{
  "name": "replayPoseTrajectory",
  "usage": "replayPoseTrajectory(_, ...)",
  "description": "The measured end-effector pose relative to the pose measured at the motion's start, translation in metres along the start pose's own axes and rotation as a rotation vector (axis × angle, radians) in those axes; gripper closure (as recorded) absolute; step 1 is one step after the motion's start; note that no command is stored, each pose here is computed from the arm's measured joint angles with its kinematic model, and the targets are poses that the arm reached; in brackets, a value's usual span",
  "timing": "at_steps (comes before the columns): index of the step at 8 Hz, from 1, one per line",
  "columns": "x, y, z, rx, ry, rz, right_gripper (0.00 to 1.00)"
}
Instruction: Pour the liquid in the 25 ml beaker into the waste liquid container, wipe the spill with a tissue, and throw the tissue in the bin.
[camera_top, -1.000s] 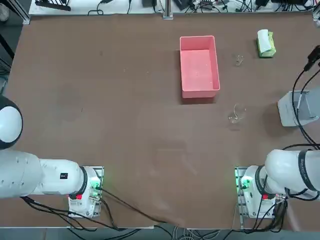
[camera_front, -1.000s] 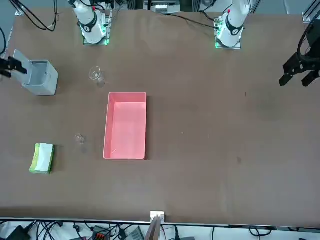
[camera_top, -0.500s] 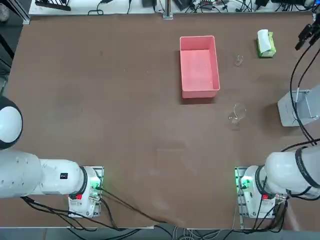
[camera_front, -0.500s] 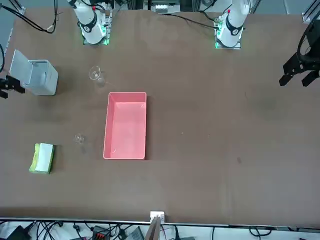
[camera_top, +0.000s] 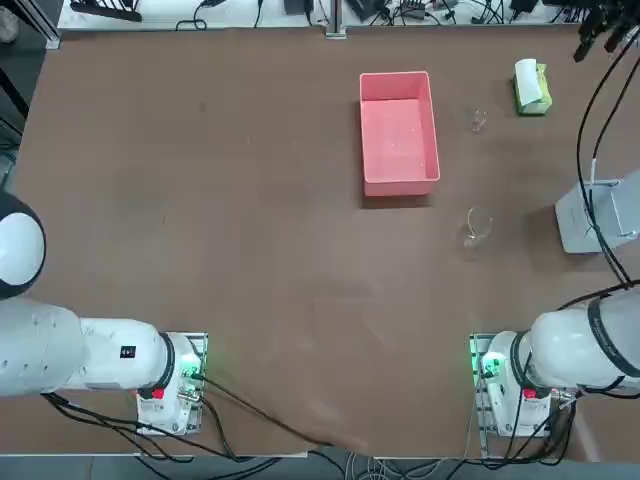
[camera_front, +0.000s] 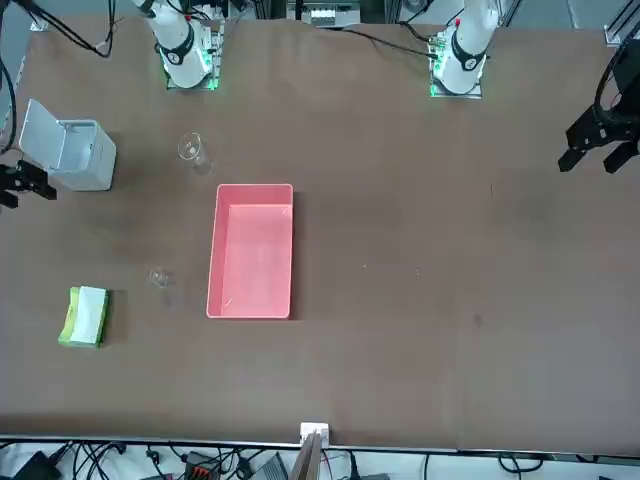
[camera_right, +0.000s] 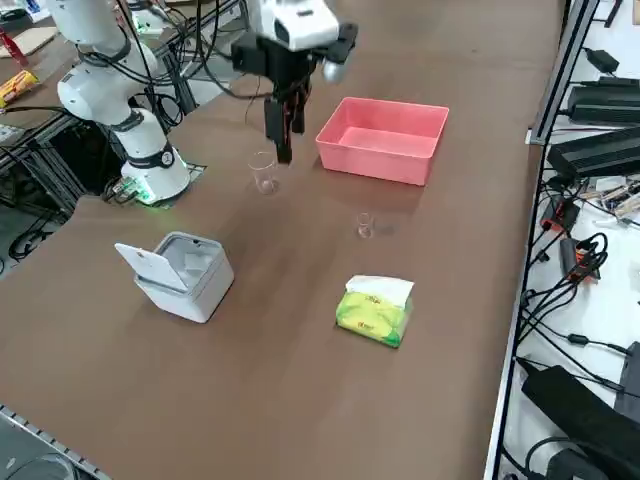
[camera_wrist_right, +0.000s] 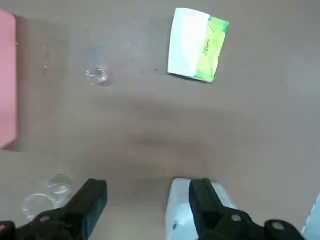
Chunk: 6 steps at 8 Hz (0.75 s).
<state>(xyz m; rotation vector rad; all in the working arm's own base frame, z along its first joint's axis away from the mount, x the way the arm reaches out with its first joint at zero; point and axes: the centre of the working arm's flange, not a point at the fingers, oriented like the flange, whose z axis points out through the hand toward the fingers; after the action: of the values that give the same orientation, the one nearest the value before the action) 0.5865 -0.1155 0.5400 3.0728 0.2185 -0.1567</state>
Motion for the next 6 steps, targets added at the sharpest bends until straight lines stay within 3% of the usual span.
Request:
replayPoseTrajectory(3,-0.01,-0.058,-0.054,0.038,-0.083,0.217,0.0)
replayPoseTrajectory(6,-0.03,-0.075,-0.105,0.044,-0.033,0.266,0.0)
